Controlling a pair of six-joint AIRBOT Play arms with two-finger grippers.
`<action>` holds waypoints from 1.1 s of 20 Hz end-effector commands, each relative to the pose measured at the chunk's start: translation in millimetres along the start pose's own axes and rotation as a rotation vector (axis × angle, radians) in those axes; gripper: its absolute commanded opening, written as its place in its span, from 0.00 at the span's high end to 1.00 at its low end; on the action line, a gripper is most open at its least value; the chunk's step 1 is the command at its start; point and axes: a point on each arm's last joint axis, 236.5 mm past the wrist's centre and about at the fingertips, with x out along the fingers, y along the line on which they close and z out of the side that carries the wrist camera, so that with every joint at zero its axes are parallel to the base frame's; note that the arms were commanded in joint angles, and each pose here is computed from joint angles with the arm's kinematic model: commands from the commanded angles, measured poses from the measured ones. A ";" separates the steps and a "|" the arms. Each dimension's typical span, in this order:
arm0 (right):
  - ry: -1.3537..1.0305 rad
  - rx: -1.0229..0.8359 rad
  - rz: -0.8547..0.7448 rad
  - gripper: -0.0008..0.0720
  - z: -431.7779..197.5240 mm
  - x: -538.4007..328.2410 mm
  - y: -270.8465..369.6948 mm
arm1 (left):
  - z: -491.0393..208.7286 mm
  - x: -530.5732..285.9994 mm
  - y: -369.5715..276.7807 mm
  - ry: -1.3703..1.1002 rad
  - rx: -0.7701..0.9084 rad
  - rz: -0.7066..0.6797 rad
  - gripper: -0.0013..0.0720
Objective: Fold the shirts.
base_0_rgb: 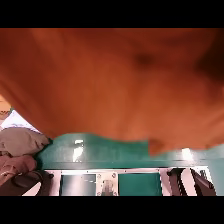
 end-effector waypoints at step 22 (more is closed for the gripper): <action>0.797 0.526 -0.202 0.96 -460.7 263.4 -272.4 | -418.7 371.4 95.8 0.671 -0.359 0.114 0.95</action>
